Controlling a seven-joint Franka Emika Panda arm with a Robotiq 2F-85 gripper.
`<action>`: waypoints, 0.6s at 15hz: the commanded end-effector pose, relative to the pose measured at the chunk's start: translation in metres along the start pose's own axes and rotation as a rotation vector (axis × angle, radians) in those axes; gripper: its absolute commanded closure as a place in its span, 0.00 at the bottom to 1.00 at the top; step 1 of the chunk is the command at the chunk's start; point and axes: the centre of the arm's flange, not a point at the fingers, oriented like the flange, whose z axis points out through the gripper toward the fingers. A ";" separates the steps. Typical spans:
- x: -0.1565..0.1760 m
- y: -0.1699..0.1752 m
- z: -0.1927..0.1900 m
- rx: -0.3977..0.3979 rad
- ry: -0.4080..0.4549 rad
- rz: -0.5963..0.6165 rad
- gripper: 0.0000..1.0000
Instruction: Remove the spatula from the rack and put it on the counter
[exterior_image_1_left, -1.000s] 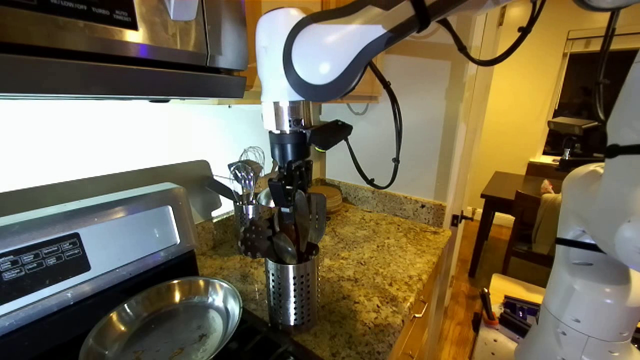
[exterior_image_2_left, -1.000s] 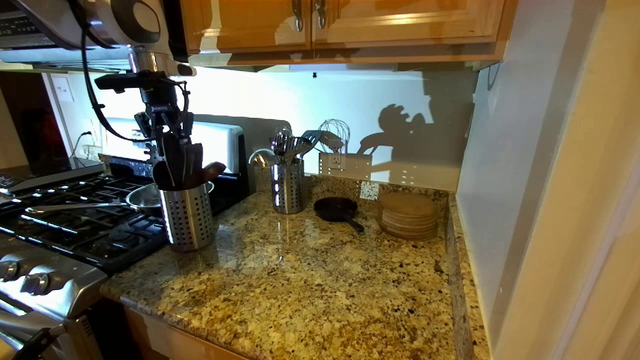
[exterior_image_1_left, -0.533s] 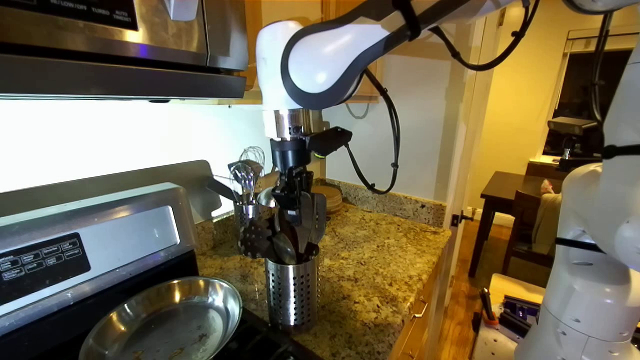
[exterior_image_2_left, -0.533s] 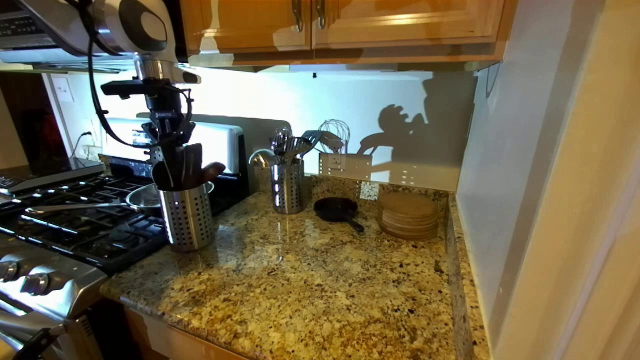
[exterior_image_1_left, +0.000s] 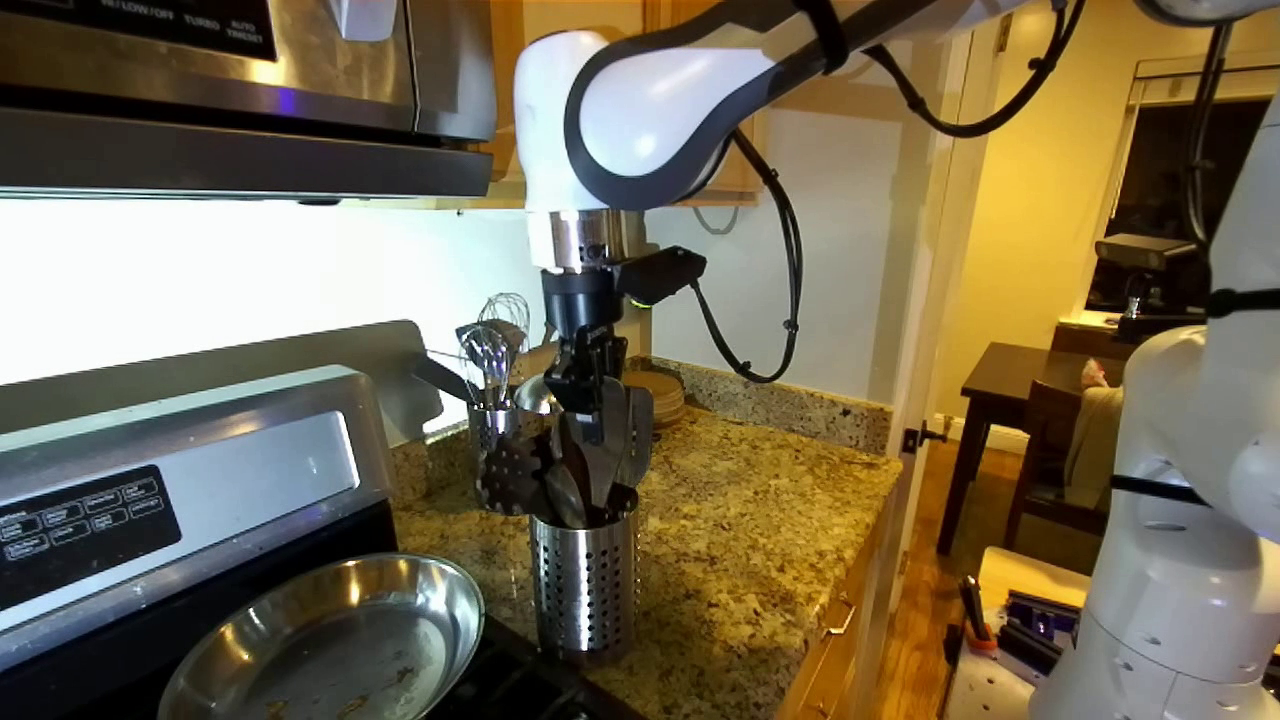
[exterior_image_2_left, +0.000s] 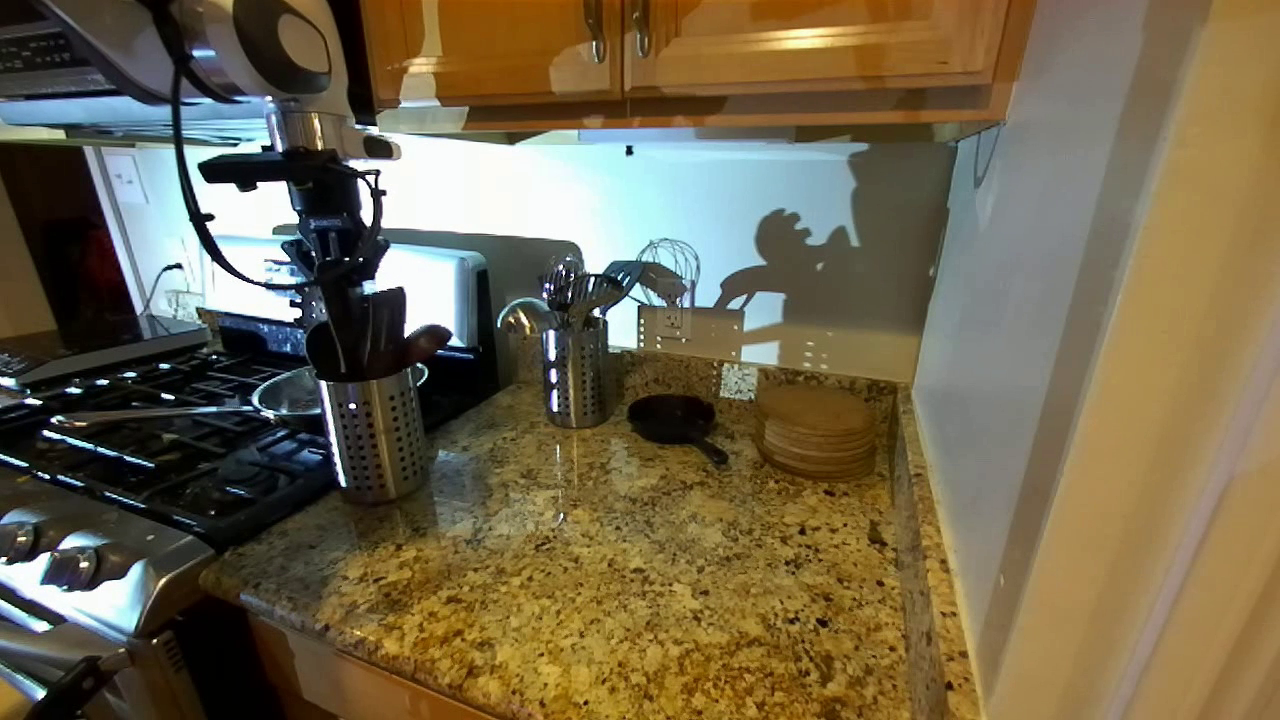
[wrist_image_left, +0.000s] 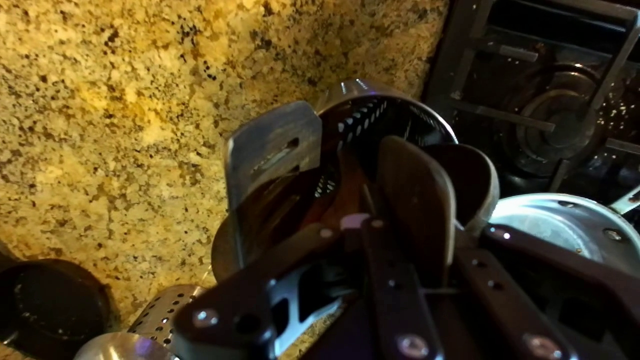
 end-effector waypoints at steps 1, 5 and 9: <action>-0.018 0.005 -0.024 -0.017 0.006 -0.013 0.91; -0.027 0.009 -0.054 -0.051 0.023 -0.017 0.91; -0.038 0.014 -0.091 -0.098 0.060 -0.013 0.91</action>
